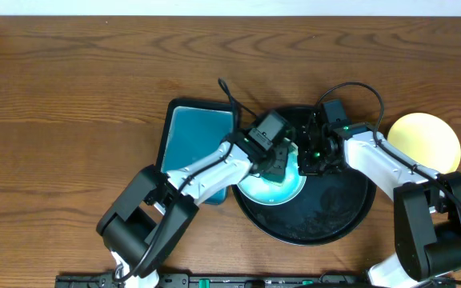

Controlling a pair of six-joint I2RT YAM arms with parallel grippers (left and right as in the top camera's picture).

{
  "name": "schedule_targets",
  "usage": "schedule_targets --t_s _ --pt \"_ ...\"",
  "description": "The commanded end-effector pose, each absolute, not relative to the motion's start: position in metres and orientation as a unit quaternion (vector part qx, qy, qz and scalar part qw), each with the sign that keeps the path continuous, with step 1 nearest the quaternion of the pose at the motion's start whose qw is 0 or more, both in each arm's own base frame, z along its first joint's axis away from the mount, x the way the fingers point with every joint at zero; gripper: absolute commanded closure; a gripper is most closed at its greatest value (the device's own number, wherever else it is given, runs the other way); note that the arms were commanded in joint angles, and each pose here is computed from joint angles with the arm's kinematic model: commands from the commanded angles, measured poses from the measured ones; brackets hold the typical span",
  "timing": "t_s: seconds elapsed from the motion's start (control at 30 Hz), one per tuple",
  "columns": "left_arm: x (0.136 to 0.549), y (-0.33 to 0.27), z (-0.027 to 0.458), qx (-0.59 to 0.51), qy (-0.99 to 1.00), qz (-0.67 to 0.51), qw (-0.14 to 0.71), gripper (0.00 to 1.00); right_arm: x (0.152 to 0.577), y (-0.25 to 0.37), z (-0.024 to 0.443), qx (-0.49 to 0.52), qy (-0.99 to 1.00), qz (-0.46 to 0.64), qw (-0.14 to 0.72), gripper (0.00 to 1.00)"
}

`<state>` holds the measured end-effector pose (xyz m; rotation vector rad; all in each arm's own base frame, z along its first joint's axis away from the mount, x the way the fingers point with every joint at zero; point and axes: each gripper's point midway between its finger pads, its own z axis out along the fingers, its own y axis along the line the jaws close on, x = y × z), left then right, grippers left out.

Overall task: Clean dirty plates on tray and stack at the side
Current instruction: 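Scrub the mint plate with the sponge while the right gripper holds it, then move the sponge back over the water tray with the left gripper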

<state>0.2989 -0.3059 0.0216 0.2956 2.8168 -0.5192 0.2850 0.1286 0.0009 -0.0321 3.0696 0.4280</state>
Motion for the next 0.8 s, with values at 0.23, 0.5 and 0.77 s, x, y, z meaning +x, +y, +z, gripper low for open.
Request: schedule_targets --t_s 0.23,0.5,0.77 --pt "0.299 -0.226 0.01 0.075 0.991 -0.043 0.102 0.93 0.265 0.131 -0.013 -0.015 0.991 0.13 -0.016 0.99" --pt "0.298 -0.221 0.073 0.069 0.983 -0.075 0.151 0.93 0.268 0.132 -0.013 -0.016 0.991 0.132 -0.01 0.99" --pt "0.307 -0.191 0.125 0.03 0.974 -0.097 0.201 0.93 0.285 0.138 -0.01 -0.021 0.989 0.146 0.027 0.99"
